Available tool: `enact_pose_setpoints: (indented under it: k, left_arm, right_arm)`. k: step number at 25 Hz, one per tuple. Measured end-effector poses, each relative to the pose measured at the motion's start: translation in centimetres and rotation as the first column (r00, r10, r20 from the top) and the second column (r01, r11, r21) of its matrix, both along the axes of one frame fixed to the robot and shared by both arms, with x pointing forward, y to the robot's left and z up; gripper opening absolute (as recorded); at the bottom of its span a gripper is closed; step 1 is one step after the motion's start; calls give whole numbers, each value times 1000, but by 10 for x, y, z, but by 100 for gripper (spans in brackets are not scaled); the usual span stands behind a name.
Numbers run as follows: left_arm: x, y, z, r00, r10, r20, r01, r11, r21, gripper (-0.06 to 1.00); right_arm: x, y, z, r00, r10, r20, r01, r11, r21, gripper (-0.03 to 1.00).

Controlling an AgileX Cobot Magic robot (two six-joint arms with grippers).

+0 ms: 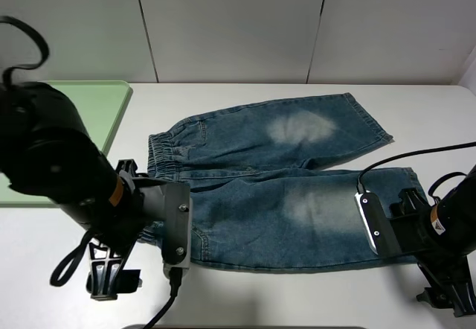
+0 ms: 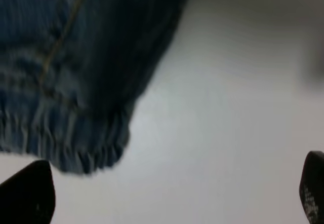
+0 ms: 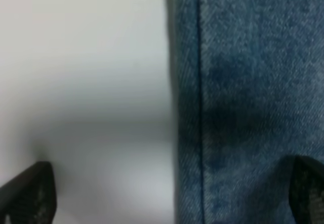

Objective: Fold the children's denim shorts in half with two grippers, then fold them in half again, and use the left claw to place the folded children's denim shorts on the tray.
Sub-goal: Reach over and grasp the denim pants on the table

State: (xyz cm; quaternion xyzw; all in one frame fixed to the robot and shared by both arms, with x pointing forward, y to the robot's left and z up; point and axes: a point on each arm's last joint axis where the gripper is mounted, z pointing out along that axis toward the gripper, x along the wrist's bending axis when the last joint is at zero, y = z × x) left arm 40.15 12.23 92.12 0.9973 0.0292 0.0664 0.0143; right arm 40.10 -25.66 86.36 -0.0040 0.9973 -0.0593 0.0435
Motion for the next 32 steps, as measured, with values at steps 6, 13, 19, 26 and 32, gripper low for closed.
enact_pose_setpoints:
  k: [6, 13, 19, 26, 32]
  left_arm:
    - [13, -16, -15, 1000, -5, -5, 5, 1000, -3, 96]
    - [18, -23, -37, 1000, -9, -26, 9, 1000, 12, 96]
    - [19, -24, -51, 999, -11, -44, 12, 1000, 29, 96]
    - [21, -28, -57, 999, -9, -34, 9, 1000, 1, 87]
    - [22, -31, -58, 1000, -8, -19, 7, 1000, -27, 55]
  right_arm:
    - [0, 0, 0, 1000, -2, 0, 2, 1000, 2, 70]
    - [0, 1, 0, 1000, -17, -3, 17, 1000, 8, 70]
    - [0, 1, 0, 1000, -15, -3, 15, 1000, 9, 70]
    - [0, 1, 0, 1000, -12, -2, 12, 1000, 10, 70]
    - [0, 1, 0, 1000, -13, -2, 13, 1000, 11, 70]
